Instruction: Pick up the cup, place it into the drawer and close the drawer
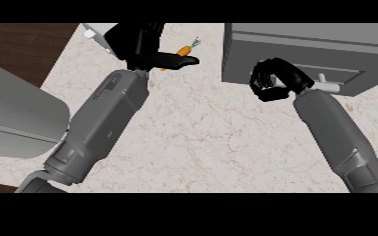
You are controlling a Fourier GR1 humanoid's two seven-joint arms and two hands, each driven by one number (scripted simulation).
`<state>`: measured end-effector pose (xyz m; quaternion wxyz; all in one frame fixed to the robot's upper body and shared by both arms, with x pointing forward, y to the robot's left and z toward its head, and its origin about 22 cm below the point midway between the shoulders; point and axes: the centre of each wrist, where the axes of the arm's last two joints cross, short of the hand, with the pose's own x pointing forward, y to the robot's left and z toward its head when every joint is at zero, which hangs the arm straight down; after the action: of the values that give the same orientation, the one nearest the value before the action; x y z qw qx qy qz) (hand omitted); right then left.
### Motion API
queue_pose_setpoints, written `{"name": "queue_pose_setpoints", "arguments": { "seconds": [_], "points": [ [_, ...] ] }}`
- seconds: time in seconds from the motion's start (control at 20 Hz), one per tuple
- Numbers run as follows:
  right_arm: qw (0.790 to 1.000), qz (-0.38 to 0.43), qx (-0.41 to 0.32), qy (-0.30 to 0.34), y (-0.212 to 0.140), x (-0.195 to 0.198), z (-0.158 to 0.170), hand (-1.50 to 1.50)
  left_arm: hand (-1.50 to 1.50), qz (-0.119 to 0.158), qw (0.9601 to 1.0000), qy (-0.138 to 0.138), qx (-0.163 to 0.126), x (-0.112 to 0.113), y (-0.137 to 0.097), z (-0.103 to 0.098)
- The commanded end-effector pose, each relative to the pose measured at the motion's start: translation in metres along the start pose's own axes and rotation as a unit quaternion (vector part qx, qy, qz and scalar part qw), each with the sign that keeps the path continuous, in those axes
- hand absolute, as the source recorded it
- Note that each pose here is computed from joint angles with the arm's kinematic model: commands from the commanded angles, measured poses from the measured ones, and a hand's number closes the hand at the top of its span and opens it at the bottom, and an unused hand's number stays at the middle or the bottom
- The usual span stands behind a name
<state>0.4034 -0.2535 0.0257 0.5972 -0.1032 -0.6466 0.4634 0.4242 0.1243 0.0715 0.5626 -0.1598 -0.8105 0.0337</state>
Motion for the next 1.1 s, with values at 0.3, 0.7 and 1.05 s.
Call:
{"name": "queue_pose_setpoints", "arguments": {
  "seconds": [0.3, 0.7, 1.05],
  "points": [
    [0.994, -0.027, -0.100, 0.019, -0.086, 0.011, -0.002, 1.50, -1.50, 0.006, 0.9996, 0.011, -0.025, 0.003, 0.023, 0.013],
    [0.993, -0.049, -0.111, 0.003, -0.110, 0.014, 0.009, 1.50, -1.50, 0.008, 0.9993, 0.011, -0.036, 0.006, 0.035, 0.017],
    [0.991, -0.071, -0.110, -0.009, -0.121, 0.012, 0.018, 1.50, -1.50, 0.018, 0.9989, 0.013, -0.042, 0.005, 0.034, 0.019]
  ]
}}
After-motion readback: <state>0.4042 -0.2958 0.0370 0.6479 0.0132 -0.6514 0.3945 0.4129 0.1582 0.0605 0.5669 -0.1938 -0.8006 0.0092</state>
